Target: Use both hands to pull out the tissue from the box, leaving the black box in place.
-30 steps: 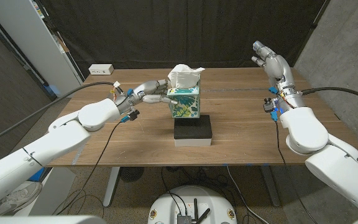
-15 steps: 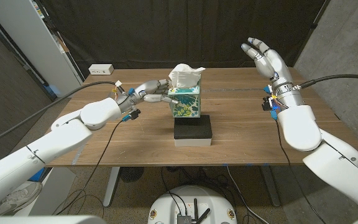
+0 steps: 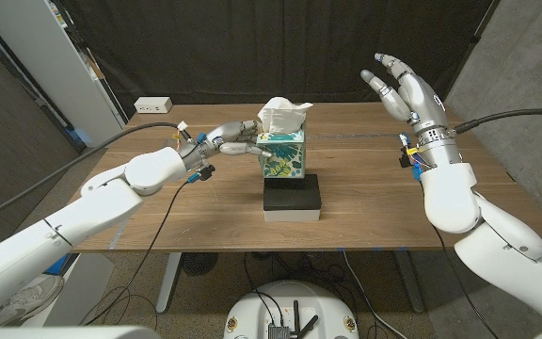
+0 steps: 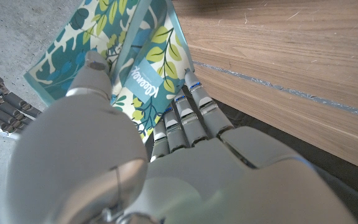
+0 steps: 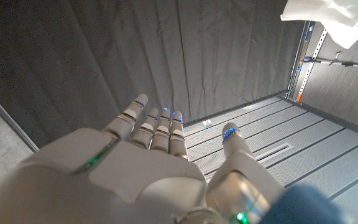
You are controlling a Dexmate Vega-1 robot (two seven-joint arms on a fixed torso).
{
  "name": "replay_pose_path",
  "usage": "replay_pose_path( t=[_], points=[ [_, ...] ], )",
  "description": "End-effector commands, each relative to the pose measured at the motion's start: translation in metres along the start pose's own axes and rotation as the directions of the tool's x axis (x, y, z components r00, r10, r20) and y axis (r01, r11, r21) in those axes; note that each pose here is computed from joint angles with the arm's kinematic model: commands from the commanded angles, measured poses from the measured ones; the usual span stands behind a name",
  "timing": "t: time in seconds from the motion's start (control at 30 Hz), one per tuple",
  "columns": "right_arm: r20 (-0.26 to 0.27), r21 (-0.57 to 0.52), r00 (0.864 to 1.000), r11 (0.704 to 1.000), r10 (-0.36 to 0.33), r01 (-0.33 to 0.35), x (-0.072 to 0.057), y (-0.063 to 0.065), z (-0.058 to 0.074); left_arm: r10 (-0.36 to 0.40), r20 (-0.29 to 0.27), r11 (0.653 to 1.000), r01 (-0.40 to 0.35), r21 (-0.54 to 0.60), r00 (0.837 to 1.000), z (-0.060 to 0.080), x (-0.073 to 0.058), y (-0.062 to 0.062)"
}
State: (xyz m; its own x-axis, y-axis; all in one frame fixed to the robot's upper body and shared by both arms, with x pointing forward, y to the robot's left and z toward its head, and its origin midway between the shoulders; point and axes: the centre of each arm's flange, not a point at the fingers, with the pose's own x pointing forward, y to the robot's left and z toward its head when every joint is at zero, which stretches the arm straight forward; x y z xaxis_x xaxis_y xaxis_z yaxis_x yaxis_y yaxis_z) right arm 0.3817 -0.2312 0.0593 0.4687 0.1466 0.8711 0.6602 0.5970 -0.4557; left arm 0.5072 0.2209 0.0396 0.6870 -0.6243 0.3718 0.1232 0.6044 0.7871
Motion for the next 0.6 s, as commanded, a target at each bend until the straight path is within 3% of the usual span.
replay_pose_path(
  t=[0.03, 0.6],
  points=[
    [0.018, -0.110, 1.000, 0.994, -0.022, 0.024, -0.0048, 0.0039, -0.0027, -0.005, -0.006, 1.000, 0.005, 0.003, 1.000, 0.0034, 0.0013, -0.0029],
    [0.034, -0.110, 0.998, 0.992, -0.052, 0.056, -0.0090, 0.0060, -0.0062, -0.006, -0.012, 1.000, 0.006, 0.018, 1.000, 0.0090, 0.0026, -0.0024]
  ],
)
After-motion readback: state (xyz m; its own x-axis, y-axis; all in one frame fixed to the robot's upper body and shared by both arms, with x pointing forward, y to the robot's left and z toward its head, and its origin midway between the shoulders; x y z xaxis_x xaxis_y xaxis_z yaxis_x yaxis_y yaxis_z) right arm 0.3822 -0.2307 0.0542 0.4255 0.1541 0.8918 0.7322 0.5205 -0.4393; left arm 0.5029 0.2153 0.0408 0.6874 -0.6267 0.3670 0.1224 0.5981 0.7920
